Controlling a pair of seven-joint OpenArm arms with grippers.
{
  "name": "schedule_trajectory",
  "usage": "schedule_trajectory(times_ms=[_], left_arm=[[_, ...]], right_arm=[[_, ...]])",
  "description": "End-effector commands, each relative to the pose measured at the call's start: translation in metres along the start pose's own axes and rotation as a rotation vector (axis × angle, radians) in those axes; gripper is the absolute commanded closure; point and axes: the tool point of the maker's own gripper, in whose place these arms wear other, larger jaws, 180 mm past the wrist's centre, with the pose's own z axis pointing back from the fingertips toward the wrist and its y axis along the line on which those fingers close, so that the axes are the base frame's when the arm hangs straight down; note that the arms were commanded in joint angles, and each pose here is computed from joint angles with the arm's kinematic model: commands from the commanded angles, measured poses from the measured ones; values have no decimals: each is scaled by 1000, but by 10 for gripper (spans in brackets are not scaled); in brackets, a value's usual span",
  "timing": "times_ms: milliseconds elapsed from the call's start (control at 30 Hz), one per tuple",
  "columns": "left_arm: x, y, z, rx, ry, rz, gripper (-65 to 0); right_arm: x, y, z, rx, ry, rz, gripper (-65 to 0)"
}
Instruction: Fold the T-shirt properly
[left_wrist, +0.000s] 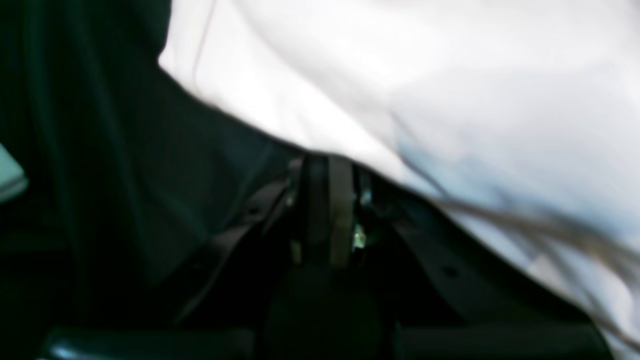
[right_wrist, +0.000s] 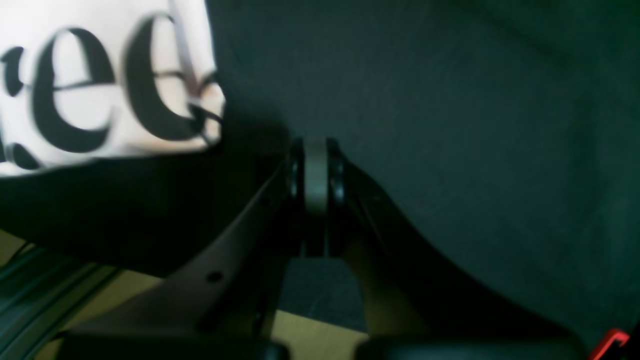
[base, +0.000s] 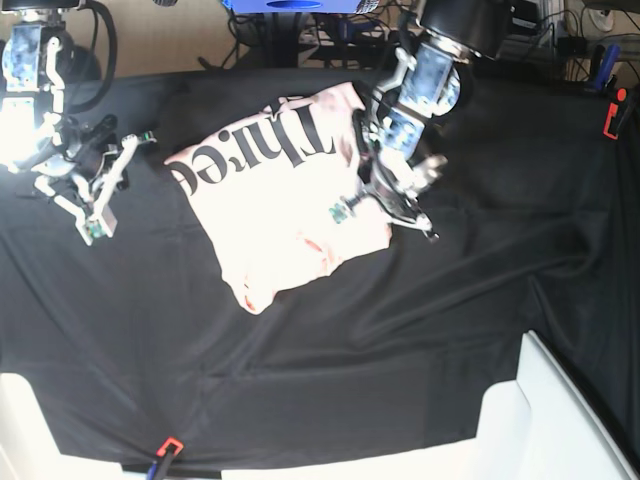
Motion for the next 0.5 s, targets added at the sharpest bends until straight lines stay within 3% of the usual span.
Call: schedule_trajectory(times_ms=[0, 200, 267, 467], left_arm=[[-3, 18, -1, 43, -7, 21, -60], [-30, 63, -10, 107, 6, 157, -60], [-42, 86, 1, 164, 2, 185, -60], [-67, 106, 39, 273, -28, 251, -60]], right_arm=[[9, -3, 6, -9, -36, 8, 0], [3, 8, 5, 13, -25, -4, 0], [4, 14, 4, 24, -35, -20, 0], [14, 14, 4, 23, -99, -21, 0]])
